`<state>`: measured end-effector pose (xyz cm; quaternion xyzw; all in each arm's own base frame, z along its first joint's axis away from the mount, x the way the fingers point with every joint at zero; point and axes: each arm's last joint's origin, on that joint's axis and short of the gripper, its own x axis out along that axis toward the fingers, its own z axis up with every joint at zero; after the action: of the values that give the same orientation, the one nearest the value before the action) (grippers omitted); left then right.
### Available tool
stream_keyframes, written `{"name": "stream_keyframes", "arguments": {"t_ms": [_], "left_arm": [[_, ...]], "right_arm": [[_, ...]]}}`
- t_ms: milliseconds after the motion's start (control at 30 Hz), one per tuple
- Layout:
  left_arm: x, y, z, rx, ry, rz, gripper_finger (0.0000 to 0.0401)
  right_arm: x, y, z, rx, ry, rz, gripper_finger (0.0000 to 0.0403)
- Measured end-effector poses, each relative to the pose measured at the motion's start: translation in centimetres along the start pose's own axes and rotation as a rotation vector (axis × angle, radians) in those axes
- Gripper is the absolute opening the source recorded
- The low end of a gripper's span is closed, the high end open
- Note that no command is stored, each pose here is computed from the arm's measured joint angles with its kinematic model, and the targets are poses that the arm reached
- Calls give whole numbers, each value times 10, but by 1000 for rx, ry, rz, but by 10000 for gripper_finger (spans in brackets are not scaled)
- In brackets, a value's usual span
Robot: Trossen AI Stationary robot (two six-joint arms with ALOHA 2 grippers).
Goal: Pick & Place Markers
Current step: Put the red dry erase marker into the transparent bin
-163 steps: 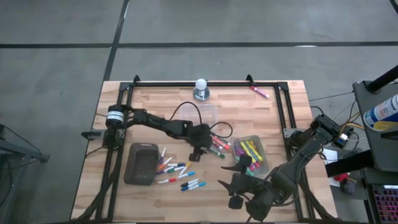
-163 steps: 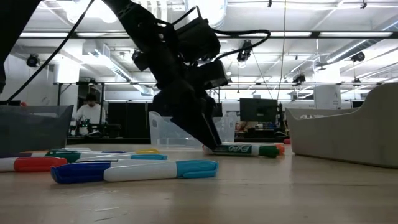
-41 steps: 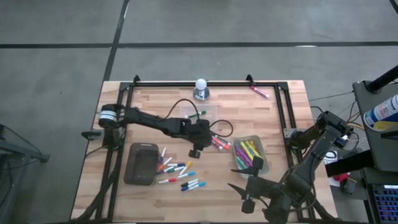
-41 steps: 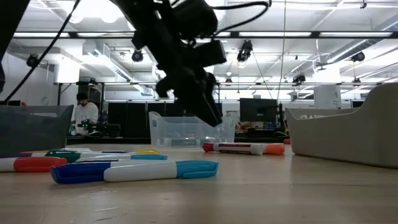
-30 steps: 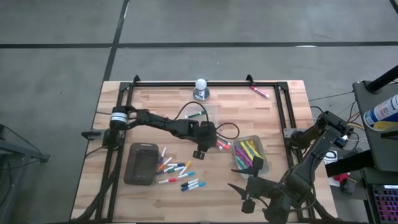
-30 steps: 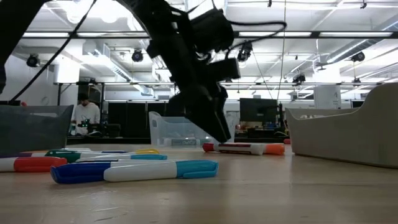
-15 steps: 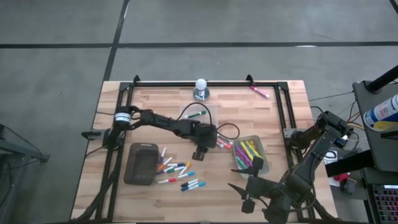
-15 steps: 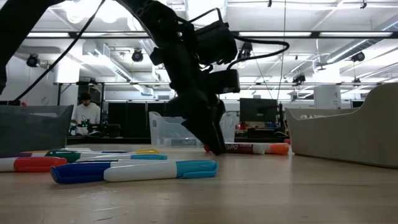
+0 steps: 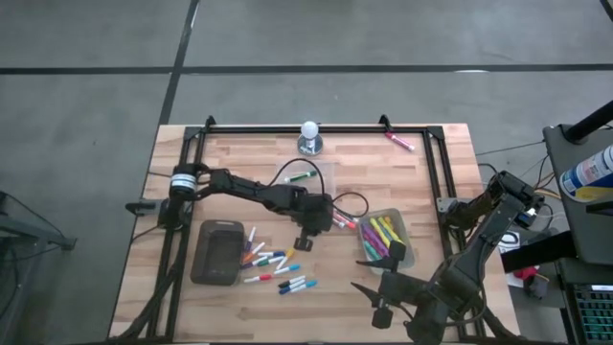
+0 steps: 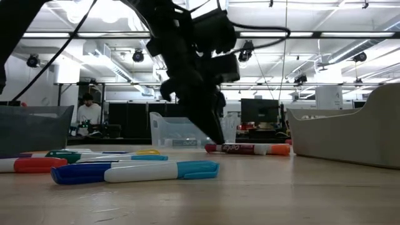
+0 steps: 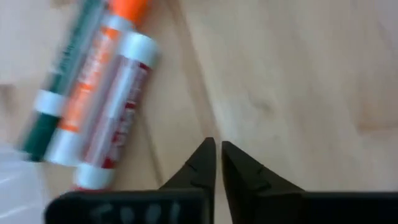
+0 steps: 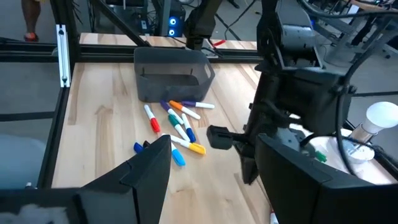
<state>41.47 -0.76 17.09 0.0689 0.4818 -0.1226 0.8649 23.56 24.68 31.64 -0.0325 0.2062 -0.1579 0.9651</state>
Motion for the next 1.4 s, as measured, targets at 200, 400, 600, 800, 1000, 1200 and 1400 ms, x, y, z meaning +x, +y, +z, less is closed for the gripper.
{"name": "stream_keyframes", "arguments": {"t_ms": [200,400,600,800,1000,1200,1400], "left_arm": [[-2,3,6,20,-57,48,83],[-3,7,13,72,-110,117,143],[1,17,10,59,-101,136,156],[1,32,4,25,-89,153,156],[0,36,3,12,-92,156,156],[4,27,2,54,-83,127,156],[3,7,3,90,-26,156,156]], "right_arm": [[0,0,-1,-6,2,-1,224],[0,0,-1,-9,2,-2,224],[0,0,-1,-9,2,-3,224],[0,0,-1,-7,2,-2,224],[0,0,-1,-7,2,-2,224],[0,0,-1,-7,2,-2,224],[0,0,-1,3,4,2,224]]}}
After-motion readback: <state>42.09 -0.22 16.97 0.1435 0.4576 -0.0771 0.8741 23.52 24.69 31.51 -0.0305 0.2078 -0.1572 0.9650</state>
